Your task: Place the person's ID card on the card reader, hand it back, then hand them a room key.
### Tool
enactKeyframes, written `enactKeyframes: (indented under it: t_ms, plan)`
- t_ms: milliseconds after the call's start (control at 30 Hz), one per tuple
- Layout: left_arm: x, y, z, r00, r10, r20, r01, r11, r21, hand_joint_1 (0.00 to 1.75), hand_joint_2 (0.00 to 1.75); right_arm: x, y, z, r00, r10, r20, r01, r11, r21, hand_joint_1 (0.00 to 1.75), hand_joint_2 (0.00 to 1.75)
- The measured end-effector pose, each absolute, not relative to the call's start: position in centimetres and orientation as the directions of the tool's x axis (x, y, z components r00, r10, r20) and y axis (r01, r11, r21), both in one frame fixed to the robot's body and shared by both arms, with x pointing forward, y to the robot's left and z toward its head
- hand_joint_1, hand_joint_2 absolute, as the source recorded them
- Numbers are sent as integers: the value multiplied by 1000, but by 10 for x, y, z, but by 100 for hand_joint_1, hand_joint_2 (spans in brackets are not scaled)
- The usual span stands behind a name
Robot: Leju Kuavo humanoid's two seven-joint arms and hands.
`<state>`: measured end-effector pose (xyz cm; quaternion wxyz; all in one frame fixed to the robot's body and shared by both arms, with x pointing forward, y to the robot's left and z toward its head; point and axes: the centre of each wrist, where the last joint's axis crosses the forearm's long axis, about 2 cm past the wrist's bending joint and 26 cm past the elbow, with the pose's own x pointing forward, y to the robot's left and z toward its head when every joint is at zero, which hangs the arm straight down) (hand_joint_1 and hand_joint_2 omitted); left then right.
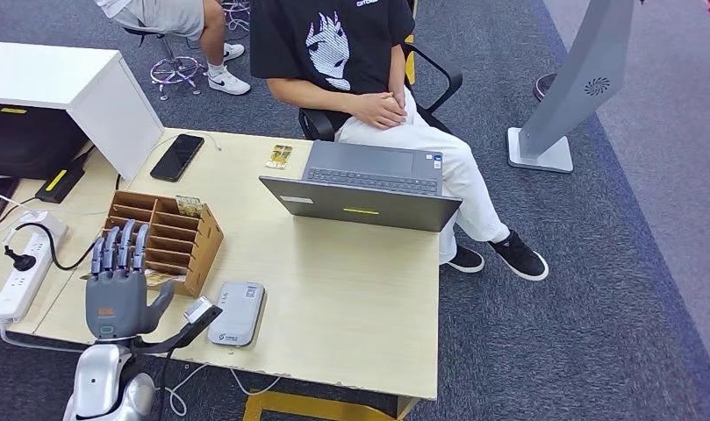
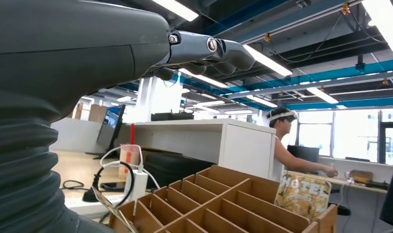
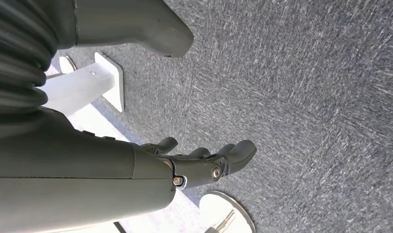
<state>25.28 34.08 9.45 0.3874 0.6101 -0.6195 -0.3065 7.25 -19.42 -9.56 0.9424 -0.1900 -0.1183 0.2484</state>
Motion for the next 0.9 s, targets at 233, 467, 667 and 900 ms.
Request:
enactKeyframes:
  t_ms: [233, 467, 667, 900]
  plan:
    - [258, 321, 90, -8, -991, 131, -497, 117, 860, 0, 175, 73, -194, -95, 841, 526, 130, -434, 798, -418, 0, 175]
    - [255, 312, 78, -28, -984, 178, -454, 171, 875, 0, 175, 74, -194, -95, 838, 530, 131, -438, 796, -417, 0, 175]
    - [245, 314, 65, -13, -976, 219, -413, 204, 888, 0, 175, 73, -194, -95, 839, 528, 130, -439, 798, -413, 0, 175]
    - [225, 327, 51, 21, -974, 227, -362, 204, 910, 0, 175, 72, -194, -96, 847, 515, 135, -421, 803, -421, 0, 175]
